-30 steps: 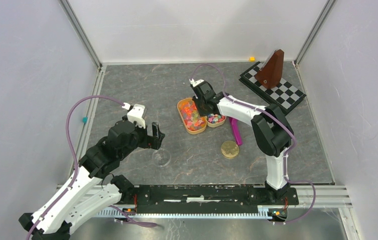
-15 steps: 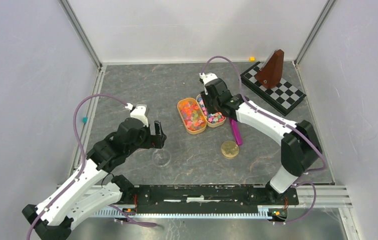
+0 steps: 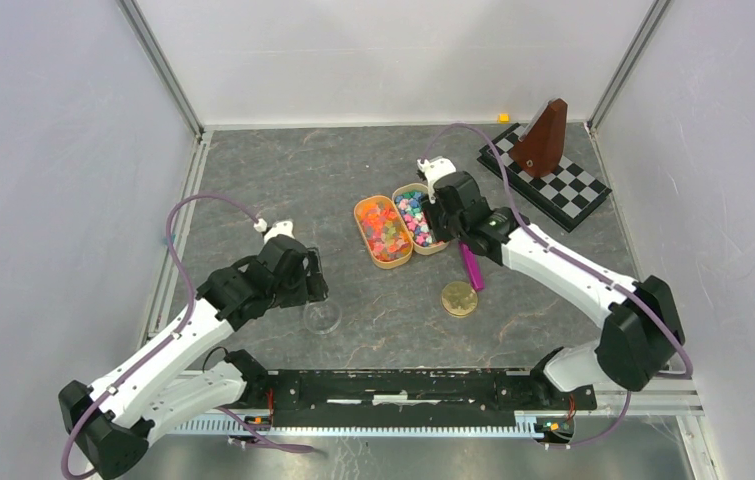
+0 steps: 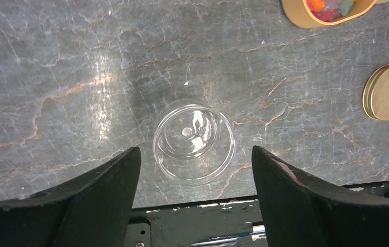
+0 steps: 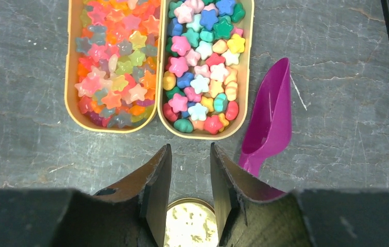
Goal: Pack the candies
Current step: Move the packing bottle to the center of the board.
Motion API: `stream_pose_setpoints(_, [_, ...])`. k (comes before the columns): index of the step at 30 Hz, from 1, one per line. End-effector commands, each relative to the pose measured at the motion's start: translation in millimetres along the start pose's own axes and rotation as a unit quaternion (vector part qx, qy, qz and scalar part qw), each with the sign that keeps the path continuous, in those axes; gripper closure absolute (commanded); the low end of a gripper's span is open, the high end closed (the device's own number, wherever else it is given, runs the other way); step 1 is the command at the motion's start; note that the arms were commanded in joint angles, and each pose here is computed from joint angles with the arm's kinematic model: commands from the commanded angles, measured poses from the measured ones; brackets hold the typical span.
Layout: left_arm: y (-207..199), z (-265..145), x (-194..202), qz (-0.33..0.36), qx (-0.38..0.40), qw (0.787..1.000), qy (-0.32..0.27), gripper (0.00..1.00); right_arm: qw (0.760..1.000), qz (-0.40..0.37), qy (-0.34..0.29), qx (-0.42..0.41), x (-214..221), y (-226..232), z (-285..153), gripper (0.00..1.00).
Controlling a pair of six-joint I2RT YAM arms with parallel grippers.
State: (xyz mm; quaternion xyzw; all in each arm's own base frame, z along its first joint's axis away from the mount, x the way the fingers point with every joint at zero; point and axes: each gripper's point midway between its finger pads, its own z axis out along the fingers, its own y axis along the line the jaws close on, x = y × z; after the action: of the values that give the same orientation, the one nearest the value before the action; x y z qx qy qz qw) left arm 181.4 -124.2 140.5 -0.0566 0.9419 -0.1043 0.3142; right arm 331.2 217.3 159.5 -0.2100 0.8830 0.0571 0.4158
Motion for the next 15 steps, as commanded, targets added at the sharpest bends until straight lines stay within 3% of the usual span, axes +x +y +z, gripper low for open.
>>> stream_pose_setpoints(1, [8.5,6.9,13.4,-0.068,-0.024,0.997,0.008,0.19,0.998,0.015,-0.033,-0.046,-6.0,13.5,-14.6,0.61])
stream_pose_setpoints(5, [22.8,15.0,24.1,-0.085,-0.054,0.995,0.009,0.30,0.997,0.023,-0.035,-0.058,0.5,16.3,-20.4,0.62])
stream_pose_setpoints(15, [30.4,24.0,39.7,-0.084,-0.061,0.994,0.023,0.43,0.997,0.028,-0.036,-0.065,10.4,17.4,-25.0,0.63])
